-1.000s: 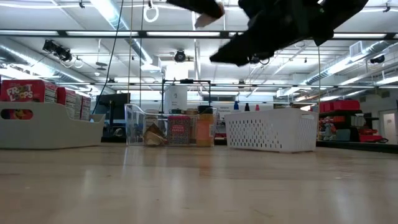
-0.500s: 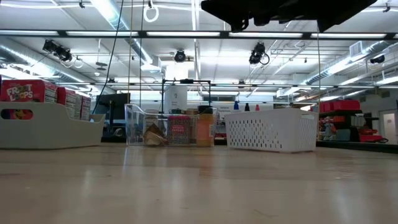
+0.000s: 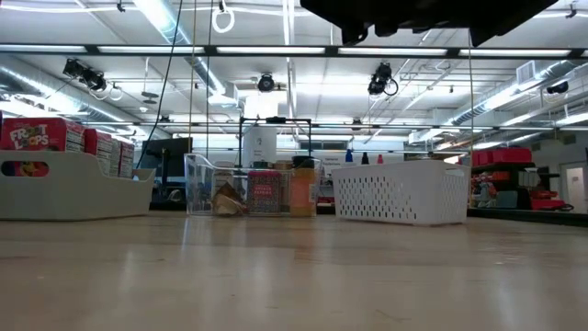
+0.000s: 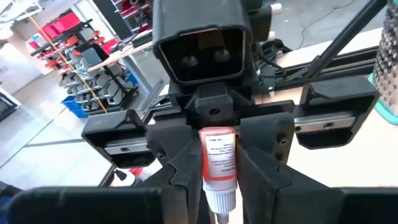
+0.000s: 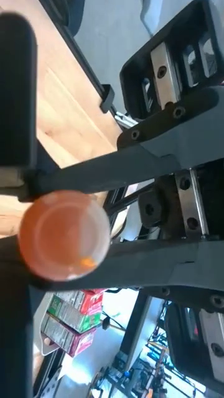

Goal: Pick & Place Kitchen Items
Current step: Put the orange food coloring bottle into the white bin, then return to Home Position

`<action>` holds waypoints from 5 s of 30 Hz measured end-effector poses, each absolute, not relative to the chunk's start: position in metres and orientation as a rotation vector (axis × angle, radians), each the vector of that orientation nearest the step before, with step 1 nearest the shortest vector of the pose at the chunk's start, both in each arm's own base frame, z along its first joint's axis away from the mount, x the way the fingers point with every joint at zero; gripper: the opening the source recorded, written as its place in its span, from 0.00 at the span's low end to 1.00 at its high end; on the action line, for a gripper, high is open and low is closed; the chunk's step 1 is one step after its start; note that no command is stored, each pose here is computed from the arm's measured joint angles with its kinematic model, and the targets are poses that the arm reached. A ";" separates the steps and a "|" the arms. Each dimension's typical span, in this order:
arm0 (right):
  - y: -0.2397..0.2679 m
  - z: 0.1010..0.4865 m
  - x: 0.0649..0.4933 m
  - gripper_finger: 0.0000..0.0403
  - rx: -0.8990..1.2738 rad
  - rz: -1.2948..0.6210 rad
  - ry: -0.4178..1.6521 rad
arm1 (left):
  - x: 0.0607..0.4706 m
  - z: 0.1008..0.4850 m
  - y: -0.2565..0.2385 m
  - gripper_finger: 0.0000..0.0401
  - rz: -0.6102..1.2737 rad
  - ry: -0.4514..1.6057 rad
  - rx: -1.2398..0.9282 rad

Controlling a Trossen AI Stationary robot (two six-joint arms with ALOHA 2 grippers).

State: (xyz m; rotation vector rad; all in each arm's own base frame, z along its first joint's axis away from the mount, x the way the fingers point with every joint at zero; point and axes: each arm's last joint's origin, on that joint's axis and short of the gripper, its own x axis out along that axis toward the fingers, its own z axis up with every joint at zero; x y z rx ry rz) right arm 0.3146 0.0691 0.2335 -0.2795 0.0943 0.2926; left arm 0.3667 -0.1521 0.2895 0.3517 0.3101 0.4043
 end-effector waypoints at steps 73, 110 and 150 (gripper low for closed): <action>-0.060 0.156 0.263 0.40 0.115 -0.848 0.760 | 0.314 0.323 -0.156 0.60 0.752 0.261 0.301; 0.004 0.293 0.167 0.40 -0.105 -0.151 0.087 | 0.254 0.388 -0.016 0.60 -0.118 0.526 0.182; 0.006 0.285 0.141 0.40 -0.091 -0.038 -0.041 | 0.110 0.218 -0.006 0.60 -0.027 -0.102 0.146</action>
